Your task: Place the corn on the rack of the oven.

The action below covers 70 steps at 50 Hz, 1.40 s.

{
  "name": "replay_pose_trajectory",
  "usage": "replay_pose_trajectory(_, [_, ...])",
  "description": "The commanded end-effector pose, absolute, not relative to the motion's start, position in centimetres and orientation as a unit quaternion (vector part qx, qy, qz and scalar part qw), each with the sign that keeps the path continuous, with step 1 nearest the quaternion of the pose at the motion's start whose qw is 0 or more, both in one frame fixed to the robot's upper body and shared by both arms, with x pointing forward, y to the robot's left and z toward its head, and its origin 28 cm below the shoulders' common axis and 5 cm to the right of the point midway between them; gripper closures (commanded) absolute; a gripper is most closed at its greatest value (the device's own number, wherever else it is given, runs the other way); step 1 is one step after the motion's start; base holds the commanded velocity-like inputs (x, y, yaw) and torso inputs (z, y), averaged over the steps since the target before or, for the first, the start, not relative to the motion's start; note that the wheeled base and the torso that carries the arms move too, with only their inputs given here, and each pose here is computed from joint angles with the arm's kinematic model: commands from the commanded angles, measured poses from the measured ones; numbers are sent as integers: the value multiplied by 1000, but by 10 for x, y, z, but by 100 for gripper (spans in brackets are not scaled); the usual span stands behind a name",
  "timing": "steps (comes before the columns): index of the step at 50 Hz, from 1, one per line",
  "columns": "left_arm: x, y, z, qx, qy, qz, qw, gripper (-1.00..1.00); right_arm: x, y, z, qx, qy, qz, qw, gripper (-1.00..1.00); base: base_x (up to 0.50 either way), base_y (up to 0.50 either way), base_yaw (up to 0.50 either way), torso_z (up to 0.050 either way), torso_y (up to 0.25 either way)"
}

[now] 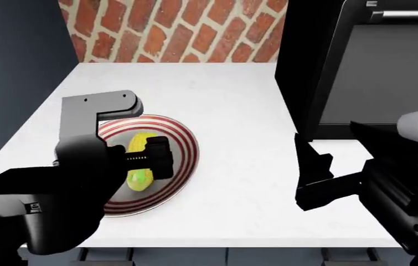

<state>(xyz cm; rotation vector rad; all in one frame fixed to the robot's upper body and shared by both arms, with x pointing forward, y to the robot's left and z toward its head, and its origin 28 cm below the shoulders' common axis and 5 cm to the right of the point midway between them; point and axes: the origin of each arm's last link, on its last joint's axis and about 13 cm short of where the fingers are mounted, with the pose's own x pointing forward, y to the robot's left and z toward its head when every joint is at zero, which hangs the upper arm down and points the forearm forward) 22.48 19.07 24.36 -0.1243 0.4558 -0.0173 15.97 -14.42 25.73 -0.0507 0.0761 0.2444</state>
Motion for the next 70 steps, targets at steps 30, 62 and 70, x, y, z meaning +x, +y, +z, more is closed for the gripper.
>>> replay_pose_trajectory(30, [233, 178, 225, -41, 265, -3, 963, -100, 153, -156, 244, -3, 30, 108, 994, -100, 0, 0, 0, 0, 0])
replay_pose_trajectory(62, [223, 180, 248, -65, 193, -6, 979, 100, 152, -159, 243, -1, 25, 104, 994, -100, 0, 0, 0, 0, 0])
replay_pose_trajectory(70, [211, 186, 253, -62, 142, -35, 987, 100, 152, -155, 249, -15, 15, 113, 993, -100, 0, 0, 0, 0, 0])
